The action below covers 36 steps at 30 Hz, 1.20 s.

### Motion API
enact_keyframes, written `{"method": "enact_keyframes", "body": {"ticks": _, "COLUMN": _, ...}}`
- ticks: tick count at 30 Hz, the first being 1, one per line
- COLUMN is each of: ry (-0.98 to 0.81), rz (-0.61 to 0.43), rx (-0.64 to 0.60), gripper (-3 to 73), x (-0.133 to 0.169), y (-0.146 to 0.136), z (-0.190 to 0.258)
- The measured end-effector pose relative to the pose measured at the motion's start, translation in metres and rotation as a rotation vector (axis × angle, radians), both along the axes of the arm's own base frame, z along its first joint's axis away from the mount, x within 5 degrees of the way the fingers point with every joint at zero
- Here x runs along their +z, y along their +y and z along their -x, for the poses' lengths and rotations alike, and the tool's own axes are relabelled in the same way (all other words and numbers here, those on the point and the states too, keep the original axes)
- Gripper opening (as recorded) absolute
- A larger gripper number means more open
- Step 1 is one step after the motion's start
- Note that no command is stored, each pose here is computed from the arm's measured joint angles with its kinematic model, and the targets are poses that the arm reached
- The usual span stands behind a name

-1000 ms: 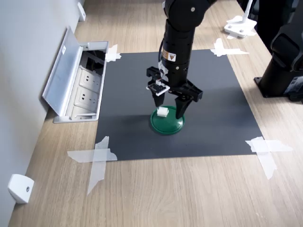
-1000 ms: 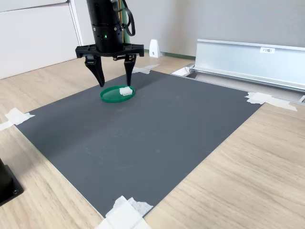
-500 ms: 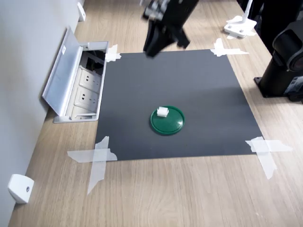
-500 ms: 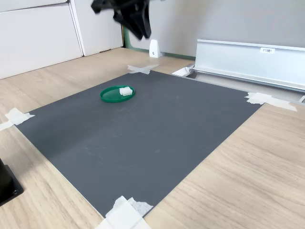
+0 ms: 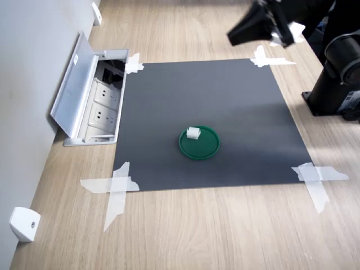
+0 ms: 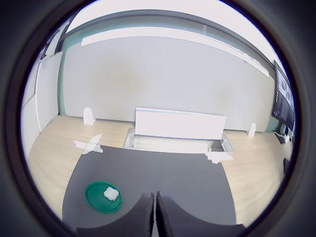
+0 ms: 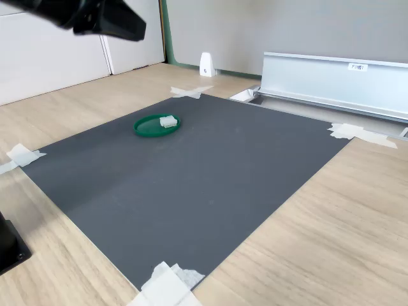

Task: Grasp a white terminal and put it on the green lid.

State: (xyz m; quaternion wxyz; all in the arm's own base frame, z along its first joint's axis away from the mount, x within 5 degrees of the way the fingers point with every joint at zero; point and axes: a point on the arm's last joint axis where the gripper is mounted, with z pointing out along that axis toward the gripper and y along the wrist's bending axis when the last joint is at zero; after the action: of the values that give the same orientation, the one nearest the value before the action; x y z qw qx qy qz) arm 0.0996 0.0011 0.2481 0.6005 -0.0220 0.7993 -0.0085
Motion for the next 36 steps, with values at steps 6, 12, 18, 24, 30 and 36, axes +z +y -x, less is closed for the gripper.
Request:
{"method": "enact_keyframes", "body": {"ticks": 6, "ry": -0.107, "rz": -0.010, "rx": -0.004, "gripper": -0.5, "x": -0.034, "y": 0.000, "z": 0.030}}
{"method": "enact_keyframes", "body": {"ticks": 12, "ry": -0.216, "rz": -0.009, "rx": -0.002, "gripper": -0.5, "x": -0.034, "y": 0.000, "z": 0.043}}
{"method": "enact_keyframes", "body": {"ticks": 18, "ry": -0.210, "rz": 0.026, "rx": 0.002, "gripper": -0.7, "x": -0.036, "y": 0.000, "z": 0.047}}
{"method": "enact_keyframes", "body": {"ticks": 24, "ry": -0.207, "rz": 0.031, "rx": 0.003, "gripper": -0.7, "x": -0.037, "y": 0.000, "z": 0.047}}
{"method": "enact_keyframes", "body": {"ticks": 30, "ry": -0.208, "rz": 0.033, "rx": 0.003, "gripper": -0.7, "x": -0.037, "y": 0.000, "z": 0.047}}
{"method": "enact_keyframes", "body": {"ticks": 36, "ry": -0.207, "rz": 0.033, "rx": 0.003, "gripper": -0.7, "x": -0.037, "y": 0.000, "z": 0.047}}
